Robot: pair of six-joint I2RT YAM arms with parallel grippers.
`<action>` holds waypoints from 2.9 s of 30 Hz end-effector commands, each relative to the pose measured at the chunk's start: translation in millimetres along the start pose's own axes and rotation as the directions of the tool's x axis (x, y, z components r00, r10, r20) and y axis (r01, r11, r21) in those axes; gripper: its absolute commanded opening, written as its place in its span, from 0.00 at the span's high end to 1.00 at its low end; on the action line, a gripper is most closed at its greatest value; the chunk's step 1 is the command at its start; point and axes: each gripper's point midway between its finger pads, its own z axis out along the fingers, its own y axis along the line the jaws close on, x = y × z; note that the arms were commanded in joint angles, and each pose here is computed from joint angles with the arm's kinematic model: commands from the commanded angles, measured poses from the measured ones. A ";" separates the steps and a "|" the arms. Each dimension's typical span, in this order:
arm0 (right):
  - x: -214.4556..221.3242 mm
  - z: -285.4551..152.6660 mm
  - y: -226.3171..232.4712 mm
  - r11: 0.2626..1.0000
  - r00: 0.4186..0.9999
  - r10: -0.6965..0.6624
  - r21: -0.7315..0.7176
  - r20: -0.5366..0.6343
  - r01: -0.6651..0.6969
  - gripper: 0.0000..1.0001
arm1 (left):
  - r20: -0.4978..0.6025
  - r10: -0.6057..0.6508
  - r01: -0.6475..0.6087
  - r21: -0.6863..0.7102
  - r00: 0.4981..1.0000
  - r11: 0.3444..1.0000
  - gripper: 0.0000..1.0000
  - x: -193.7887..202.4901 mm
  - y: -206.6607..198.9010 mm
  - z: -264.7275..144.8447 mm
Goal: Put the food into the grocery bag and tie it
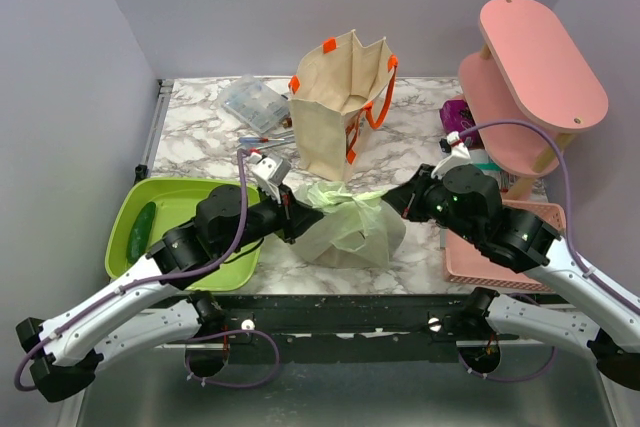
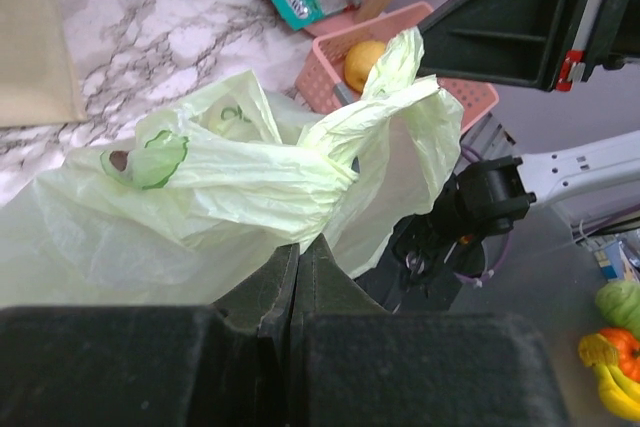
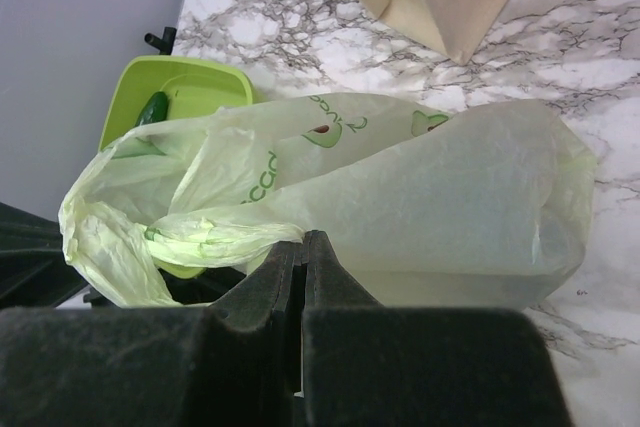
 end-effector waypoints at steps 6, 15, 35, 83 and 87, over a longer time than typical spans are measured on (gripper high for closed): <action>-16.4 -8.0 -32.1 0.988 0.995 0.005 0.151 0.102 -0.021 0.99 | -0.065 -0.014 0.004 -0.158 0.998 0.987 1.00 12.5 25.0 -52.2; -10.1 -7.4 -41.7 0.983 0.995 0.006 0.183 0.095 -0.024 0.99 | -0.090 -0.021 -0.012 -0.346 0.996 0.938 1.00 11.2 54.3 -69.4; -8.0 -5.8 -41.8 0.988 0.992 -0.070 0.145 0.101 0.055 0.99 | -0.150 0.012 -0.062 -0.338 0.989 0.939 1.00 -7.6 50.1 -93.8; 102.6 3.8 133.6 0.671 0.813 -0.427 -0.741 -0.395 -0.007 0.47 | -0.339 -0.056 0.117 0.162 0.939 0.980 1.00 61.5 -31.4 -39.0; 108.0 8.9 134.6 0.682 0.807 -0.430 -0.731 -0.406 -0.004 0.69 | -0.338 -0.058 0.117 0.159 0.939 0.980 1.00 61.6 -30.8 -38.1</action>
